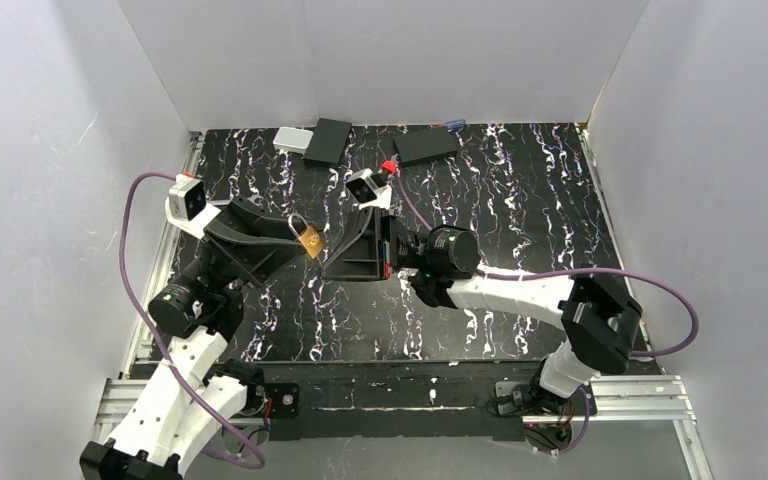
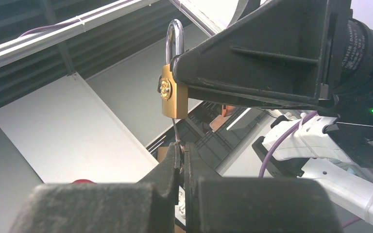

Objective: Unlock with the key

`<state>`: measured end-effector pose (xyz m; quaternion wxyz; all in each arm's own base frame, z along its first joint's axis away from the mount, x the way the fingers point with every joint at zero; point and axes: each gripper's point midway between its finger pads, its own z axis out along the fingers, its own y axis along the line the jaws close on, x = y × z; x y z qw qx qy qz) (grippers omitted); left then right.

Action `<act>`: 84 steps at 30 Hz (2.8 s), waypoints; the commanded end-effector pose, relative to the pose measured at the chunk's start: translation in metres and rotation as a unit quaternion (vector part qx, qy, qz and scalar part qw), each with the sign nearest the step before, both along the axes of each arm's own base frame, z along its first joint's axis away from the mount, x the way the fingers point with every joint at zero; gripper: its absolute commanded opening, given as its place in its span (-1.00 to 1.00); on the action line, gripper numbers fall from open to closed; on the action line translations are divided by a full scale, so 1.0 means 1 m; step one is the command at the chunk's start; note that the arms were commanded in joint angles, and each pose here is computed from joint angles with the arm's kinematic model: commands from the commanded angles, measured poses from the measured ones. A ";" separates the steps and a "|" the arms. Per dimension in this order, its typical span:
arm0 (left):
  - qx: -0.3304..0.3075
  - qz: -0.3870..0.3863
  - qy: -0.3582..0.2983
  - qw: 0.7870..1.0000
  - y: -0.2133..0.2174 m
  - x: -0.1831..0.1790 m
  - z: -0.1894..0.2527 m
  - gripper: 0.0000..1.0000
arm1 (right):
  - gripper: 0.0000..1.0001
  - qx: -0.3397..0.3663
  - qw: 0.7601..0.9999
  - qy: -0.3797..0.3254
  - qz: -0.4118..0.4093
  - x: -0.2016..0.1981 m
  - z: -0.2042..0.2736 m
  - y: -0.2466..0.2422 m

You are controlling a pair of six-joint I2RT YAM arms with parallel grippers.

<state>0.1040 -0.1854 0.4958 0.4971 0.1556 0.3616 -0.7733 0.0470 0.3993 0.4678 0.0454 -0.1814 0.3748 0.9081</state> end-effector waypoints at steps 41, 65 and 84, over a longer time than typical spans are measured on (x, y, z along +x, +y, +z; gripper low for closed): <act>0.077 -0.030 -0.100 0.992 -0.007 -0.042 -0.011 -1.00 | -0.97 0.061 0.997 0.040 0.009 0.003 0.024 -0.024; 0.060 -0.013 -0.083 0.995 -0.005 -0.035 -0.019 -1.00 | -0.97 0.096 0.995 0.014 -0.018 0.006 0.046 -0.037; 0.067 -0.022 -0.114 0.991 -0.004 -0.047 -0.006 -1.00 | -0.97 0.144 0.987 0.034 0.063 0.000 0.067 -0.054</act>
